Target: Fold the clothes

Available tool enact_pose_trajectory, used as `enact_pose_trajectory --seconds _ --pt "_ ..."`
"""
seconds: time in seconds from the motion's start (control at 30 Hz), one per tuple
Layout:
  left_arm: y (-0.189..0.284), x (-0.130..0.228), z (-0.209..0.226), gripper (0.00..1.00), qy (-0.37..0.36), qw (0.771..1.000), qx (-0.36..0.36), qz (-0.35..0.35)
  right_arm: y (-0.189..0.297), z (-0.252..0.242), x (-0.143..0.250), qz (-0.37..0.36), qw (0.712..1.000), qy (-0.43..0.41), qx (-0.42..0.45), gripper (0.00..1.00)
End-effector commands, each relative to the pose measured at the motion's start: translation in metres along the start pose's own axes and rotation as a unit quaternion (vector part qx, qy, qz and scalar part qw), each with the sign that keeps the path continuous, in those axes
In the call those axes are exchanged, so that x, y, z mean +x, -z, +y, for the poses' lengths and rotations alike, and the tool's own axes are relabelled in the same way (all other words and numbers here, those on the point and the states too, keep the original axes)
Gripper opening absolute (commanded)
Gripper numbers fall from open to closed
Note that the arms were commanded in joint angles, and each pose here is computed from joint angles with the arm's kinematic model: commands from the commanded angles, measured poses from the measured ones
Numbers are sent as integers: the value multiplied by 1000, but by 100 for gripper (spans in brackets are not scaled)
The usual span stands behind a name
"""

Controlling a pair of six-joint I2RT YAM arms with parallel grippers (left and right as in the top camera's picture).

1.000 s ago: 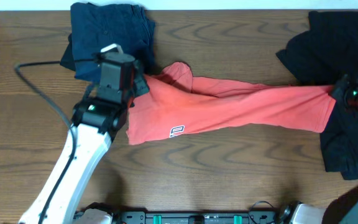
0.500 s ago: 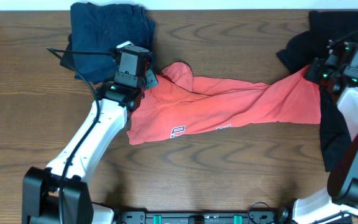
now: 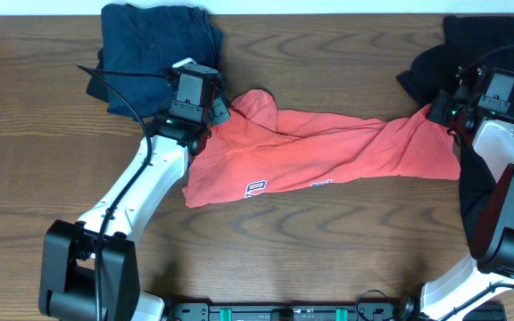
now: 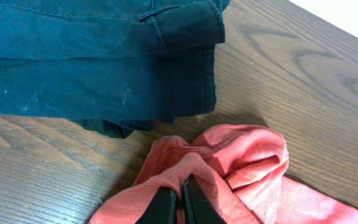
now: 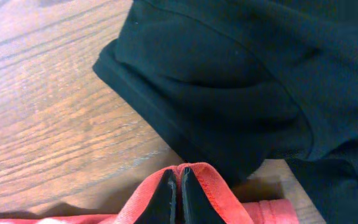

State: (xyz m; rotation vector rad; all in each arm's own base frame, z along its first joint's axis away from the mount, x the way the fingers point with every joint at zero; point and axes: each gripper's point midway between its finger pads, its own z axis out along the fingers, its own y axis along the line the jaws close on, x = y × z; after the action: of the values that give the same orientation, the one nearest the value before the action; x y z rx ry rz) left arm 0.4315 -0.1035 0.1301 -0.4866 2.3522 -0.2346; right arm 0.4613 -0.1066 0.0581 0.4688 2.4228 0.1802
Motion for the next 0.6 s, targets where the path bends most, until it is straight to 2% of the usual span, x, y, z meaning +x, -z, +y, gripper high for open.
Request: enact_pose_trajectory --seconds 0.0,0.17,0.57 --pt "-3 1 0 6 4 1000 1 5 1 -10 -6 -5 1000 -3 12 1" --pt "-2 15 -18 6 -1 998 44 38 2 -15 -4 -2 1000 -7 15 1" --pt "-21 61 -38 6 -35 995 46 84 2 -15 0 7 1000 -9 16 1"
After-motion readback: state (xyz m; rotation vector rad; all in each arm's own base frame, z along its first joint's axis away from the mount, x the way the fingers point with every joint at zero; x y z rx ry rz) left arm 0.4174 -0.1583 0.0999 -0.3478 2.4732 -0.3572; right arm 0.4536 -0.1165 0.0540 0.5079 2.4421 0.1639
